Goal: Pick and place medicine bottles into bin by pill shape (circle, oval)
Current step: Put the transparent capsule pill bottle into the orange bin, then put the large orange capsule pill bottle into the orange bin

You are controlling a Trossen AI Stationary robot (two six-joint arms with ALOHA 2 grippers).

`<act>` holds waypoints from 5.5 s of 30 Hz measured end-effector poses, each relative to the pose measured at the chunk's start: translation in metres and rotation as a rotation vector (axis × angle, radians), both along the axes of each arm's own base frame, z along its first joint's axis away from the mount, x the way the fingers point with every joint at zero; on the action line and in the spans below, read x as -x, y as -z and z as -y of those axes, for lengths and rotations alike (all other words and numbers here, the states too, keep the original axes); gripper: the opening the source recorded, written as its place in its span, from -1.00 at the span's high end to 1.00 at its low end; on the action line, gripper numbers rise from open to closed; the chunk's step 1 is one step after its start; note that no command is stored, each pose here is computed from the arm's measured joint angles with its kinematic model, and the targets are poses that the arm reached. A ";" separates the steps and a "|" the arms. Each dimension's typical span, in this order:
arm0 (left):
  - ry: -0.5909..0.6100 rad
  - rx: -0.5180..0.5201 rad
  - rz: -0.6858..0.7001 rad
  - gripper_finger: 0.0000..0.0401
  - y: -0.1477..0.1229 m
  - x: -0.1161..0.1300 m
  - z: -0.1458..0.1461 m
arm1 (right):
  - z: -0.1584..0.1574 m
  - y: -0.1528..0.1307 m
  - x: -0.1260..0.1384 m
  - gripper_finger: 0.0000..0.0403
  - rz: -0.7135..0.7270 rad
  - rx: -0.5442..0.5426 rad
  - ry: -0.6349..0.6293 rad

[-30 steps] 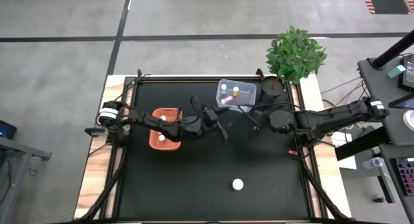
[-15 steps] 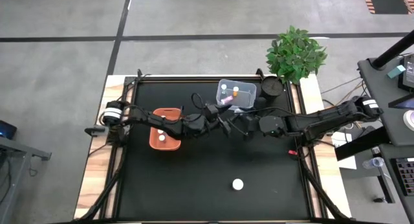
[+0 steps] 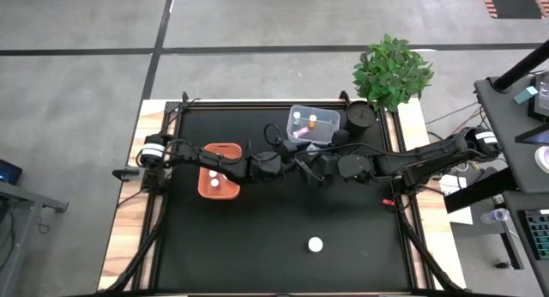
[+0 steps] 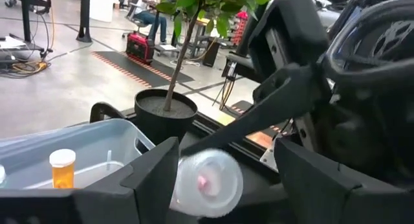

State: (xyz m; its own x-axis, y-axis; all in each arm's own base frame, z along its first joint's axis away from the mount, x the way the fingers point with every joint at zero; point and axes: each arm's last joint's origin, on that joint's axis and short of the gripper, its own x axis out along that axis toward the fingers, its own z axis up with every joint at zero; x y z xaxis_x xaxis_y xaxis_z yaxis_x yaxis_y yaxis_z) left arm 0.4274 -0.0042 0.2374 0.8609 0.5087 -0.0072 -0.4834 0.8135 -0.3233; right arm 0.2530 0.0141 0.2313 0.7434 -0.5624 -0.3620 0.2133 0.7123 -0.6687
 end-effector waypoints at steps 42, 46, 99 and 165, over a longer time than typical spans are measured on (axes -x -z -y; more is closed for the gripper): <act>-0.020 -0.004 -0.051 0.35 0.005 0.001 -0.004 | 0.000 -0.003 -0.001 0.28 0.045 -0.013 0.017; -0.015 -0.003 -0.049 0.35 0.004 0.001 -0.003 | 0.000 -0.003 -0.001 0.17 0.051 -0.024 0.022; -0.357 0.470 -0.838 0.35 0.000 0.180 -0.020 | 0.001 -0.016 0.014 -0.15 0.100 -0.100 0.026; 0.204 -0.355 -0.559 0.02 -0.046 0.136 0.027 | -0.049 -0.008 0.020 -0.11 0.058 -0.839 -0.387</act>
State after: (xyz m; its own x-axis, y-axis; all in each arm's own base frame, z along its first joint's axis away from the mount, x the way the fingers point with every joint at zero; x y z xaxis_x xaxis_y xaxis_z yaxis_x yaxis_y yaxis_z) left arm 0.2915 -0.0316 0.2839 0.8552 0.3905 -0.3407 -0.3259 0.9164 0.2323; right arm 0.2333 0.0631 0.2396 0.8543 0.1586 -0.4950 -0.1238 0.9870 0.1026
